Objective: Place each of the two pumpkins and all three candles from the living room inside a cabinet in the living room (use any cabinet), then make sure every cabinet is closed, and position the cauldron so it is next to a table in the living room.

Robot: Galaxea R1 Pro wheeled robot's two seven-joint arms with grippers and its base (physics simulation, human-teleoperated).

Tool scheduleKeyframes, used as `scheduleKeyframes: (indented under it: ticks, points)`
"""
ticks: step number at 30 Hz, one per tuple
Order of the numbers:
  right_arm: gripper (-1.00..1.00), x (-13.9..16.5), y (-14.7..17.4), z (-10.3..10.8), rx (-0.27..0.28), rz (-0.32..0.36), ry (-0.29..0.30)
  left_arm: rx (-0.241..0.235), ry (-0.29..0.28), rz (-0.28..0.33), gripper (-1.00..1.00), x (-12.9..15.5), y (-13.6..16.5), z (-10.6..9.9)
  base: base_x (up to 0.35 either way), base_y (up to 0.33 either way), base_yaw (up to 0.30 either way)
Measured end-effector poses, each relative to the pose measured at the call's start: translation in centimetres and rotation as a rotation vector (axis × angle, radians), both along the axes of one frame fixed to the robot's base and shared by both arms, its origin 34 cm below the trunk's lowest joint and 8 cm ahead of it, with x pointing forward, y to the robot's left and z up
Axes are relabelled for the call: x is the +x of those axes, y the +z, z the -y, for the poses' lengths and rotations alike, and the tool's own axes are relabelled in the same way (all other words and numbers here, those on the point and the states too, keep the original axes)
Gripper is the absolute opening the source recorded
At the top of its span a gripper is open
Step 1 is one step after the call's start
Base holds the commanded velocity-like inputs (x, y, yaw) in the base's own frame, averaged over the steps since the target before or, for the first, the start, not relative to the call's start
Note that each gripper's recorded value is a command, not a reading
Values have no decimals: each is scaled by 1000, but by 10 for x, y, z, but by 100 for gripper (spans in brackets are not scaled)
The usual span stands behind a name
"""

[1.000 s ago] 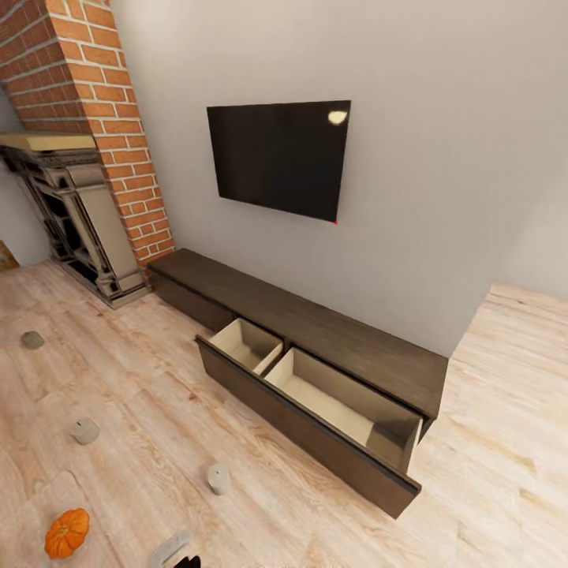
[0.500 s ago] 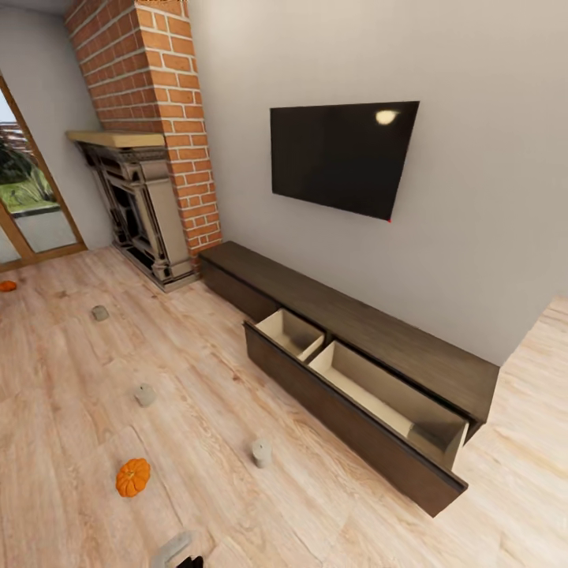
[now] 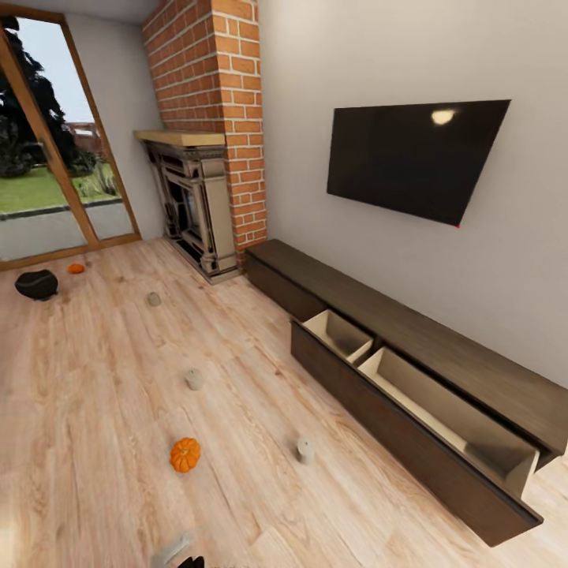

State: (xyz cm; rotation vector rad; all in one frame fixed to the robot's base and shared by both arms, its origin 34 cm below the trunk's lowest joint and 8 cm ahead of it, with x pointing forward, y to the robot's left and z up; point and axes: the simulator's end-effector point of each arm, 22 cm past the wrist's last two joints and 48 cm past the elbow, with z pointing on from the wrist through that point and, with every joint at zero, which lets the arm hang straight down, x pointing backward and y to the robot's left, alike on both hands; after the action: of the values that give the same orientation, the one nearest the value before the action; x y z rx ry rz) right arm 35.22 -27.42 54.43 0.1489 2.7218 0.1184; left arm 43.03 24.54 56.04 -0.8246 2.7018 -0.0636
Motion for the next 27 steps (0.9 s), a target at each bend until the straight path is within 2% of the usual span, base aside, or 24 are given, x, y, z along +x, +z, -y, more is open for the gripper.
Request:
scheduleKeyframes:
  ticks: [16, 27]
  points:
    - [100, 1, 0, 0, 0, 1, 1, -9, -2, 0, 100, 0, 0, 7, 3, 290, 276]
    - [100, 1, 0, 0, 0, 1, 2, -12, -2, -2, 100, -1, 0, 9, 91, 290, 276]
